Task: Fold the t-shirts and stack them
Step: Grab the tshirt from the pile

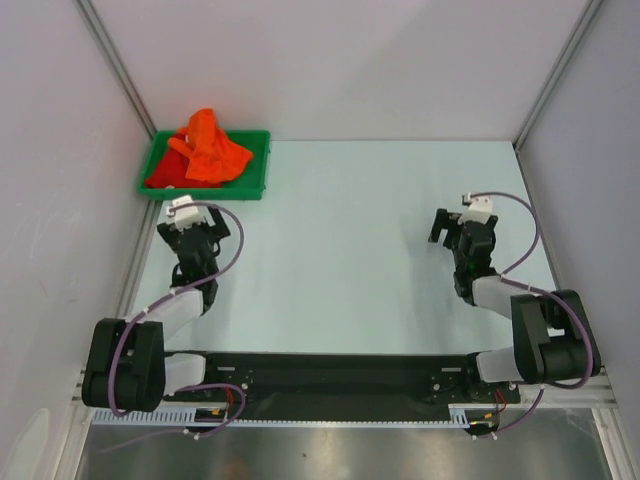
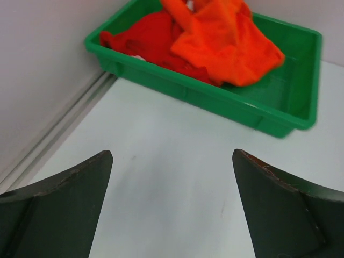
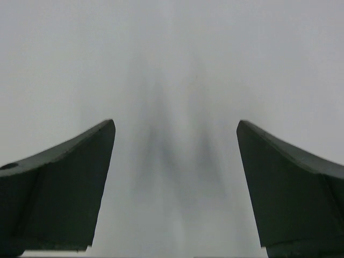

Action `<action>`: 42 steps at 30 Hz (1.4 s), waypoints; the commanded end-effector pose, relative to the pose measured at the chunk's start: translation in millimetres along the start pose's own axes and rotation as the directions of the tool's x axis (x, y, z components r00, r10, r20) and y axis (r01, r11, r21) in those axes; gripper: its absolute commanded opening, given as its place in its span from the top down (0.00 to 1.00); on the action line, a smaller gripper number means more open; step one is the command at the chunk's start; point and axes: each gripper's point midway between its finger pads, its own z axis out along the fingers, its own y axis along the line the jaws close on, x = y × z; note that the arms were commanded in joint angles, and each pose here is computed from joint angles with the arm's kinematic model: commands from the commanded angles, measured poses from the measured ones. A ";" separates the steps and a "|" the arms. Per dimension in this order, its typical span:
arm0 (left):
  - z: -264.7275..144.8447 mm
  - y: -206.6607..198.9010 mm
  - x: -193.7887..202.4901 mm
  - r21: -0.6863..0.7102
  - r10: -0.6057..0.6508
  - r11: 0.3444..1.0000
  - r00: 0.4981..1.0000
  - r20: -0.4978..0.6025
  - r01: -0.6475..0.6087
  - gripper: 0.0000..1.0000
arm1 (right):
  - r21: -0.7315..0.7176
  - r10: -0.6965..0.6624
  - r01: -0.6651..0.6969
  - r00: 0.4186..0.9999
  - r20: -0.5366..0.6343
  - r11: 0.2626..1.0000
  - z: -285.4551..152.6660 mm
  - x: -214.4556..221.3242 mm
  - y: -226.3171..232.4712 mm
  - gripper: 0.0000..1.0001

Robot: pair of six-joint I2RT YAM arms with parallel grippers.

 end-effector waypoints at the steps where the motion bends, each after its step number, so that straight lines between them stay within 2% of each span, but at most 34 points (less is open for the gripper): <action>1: 10.5 41.8 -11.0 -0.281 -0.135 0.952 0.990 -0.028 0.122 0.00 | 0.091 0.052 -0.051 0.999 -0.008 0.995 2.5 -39.9 -3.8 0.00; 2: 15.5 45.3 -14.5 -0.310 -0.160 0.939 0.987 -0.011 0.148 0.00 | 0.098 0.082 -0.081 0.997 -0.008 0.992 1.8 -46.9 -3.5 0.00; 4: 31.2 33.2 -38.4 -0.239 -0.179 0.953 0.983 0.045 0.185 0.00 | 0.091 0.127 -0.123 0.991 -0.042 0.988 3.3 -55.5 3.2 0.00; 5: 39.3 25.8 -54.3 -0.200 -0.196 0.957 0.976 0.091 0.210 0.00 | 0.096 0.231 -0.227 0.972 -0.040 0.969 5.1 -62.0 8.4 0.00; 6: 54.4 19.1 -67.8 -0.187 -0.203 0.957 0.973 0.114 0.221 0.00 | 0.140 0.275 -0.257 0.954 -0.124 0.956 1.0 -47.3 5.2 0.00; 7: 63.6 15.1 -77.0 -0.184 -0.211 0.955 0.969 0.126 0.232 0.00 | 0.072 0.336 -0.329 0.929 -0.154 0.942 5.9 -65.4 13.4 0.00; 8: 71.8 14.0 -69.0 -0.209 -0.192 0.957 0.979 0.063 0.201 0.00 | -0.015 0.339 -0.349 0.919 -0.203 0.937 6.4 -69.8 22.2 0.00; 9: 94.6 5.2 -91.5 -0.228 -0.245 0.940 0.967 0.066 0.254 0.00 | -0.064 0.344 -0.374 0.898 -0.275 0.925 4.2 -63.8 31.9 0.00; 10: 104.4 6.1 -91.8 -0.263 -0.243 0.935 0.970 0.013 0.238 0.00 | -0.140 0.335 -0.390 0.891 -0.307 0.910 1.0 -68.8 46.3 0.00; 11: 107.8 8.4 -66.1 -0.319 -0.201 0.936 0.970 -0.135 0.150 0.00 | -0.162 0.328 -0.387 0.895 -0.301 0.908 1.0 -78.0 49.8 0.00; 12: 127.8 -4.1 -113.6 -0.308 -0.247 0.928 0.965 -0.085 0.210 0.00 | -0.160 0.312 -0.375 0.895 -0.318 0.913 -1.4 -75.8 49.4 0.00; 13: 150.2 8.4 -82.7 -0.346 -0.235 0.925 0.953 -0.192 0.159 0.00 | -0.169 0.305 -0.368 0.900 -0.313 0.914 -3.6 -79.6 51.0 0.00; 14: 156.6 3.1 -72.0 -0.316 -0.222 0.940 0.933 -0.284 0.128 0.00 | -0.178 0.298 -0.363 0.902 -0.312 0.914 -5.0 -81.6 52.4 0.00; 15: 175.4 -7.0 -106.3 -0.254 -0.223 0.954 0.941 -0.254 0.158 0.00 | -0.194 0.285 -0.354 0.906 -0.312 0.915 -7.1 -83.2 54.3 0.00; 16: 192.5 -17.1 -81.4 -0.205 -0.219 0.966 0.920 -0.325 0.157 0.00 | -0.212 0.278 -0.351 0.909 -0.309 0.912 -10.1 -86.2 56.5 0.00; 17: 204.0 -25.8 -99.9 -0.146 -0.206 0.975 0.930 -0.306 0.168 0.00 | -0.218 0.273 -0.348 0.910 -0.313 0.912 -11.9 -85.6 57.1 0.00; 19: 225.6 -37.4 -85.6 -0.066 -0.203 0.979 0.920 -0.336 0.192 0.00 | -0.218 0.260 -0.340 0.909 -0.325 0.915 -16.1 -83.3 56.5 0.00; 21: 244.2 -37.4 -99.6 -0.049 -0.234 0.972 0.924 -0.302 0.231 0.00 | -0.206 0.253 -0.333 0.908 -0.335 0.920 -19.5 -79.6 53.6 0.01; 25: 280.4 -49.8 -85.4 0.041 -0.292 0.946 0.900 -0.325 0.322 0.00 | -0.193 0.245 -0.325 0.906 -0.346 0.926 -27.2 -74.8 48.6 0.00; 26: 290.6 -47.8 -65.3 0.021 -0.303 0.944 0.887 -0.349 0.331 0.00 | -0.193 0.247 -0.326 0.906 -0.345 0.925 -29.6 -75.1 48.4 0.00; 28: 300.4 -48.2 -71.9 0.017 -0.323 0.938 0.888 -0.326 0.347 0.00 | -0.181 0.246 -0.326 0.900 -0.359 0.928 -33.3 -68.8 46.5 0.00; 33: 313.3 -43.9 -34.8 -0.053 -0.378 0.922 0.860 -0.344 0.384 0.04 | -0.160 0.248 -0.326 0.894 -0.372 0.932 -36.7 -64.2 43.5 0.01; 36: 315.1 -49.7 -21.4 -0.048 -0.410 0.905 0.833 -0.371 0.423 0.15 | -0.137 0.262 -0.330 0.893 -0.366 0.934 -33.5 -69.3 34.3 0.00; 37: 316.1 -53.8 -15.7 -0.042 -0.414 0.901 0.827 -0.381 0.432 0.27 | -0.133 0.260 -0.329 0.889 -0.377 0.935 -32.3 -67.0 34.2 0.00; 38: 318.5 -54.0 -20.1 -0.041 -0.430 0.893 0.825 -0.366 0.448 0.35 | -0.134 0.260 -0.329 0.892 -0.370 0.935 -31.1 -72.1 34.4 0.00; 39: 318.1 -61.0 -23.6 -0.008 -0.436 0.884 0.819 -0.374 0.467 0.55 | -0.130 0.260 -0.329 0.888 -0.379 0.935 -31.4 -71.2 34.3 0.00; 41: 319.6 -67.9 -43.0 0.029 -0.458 0.867 0.820 -0.343 0.497 0.75 | -0.132 0.256 -0.328 0.886 -0.387 0.935 -29.9 -71.9 35.2 0.01; 42: 320.1 -68.8 -54.0 0.040 -0.472 0.859 0.819 -0.328 0.511 0.93 | -0.138 0.256 -0.332 0.883 -0.394 0.933 -29.7 -72.6 36.9 0.01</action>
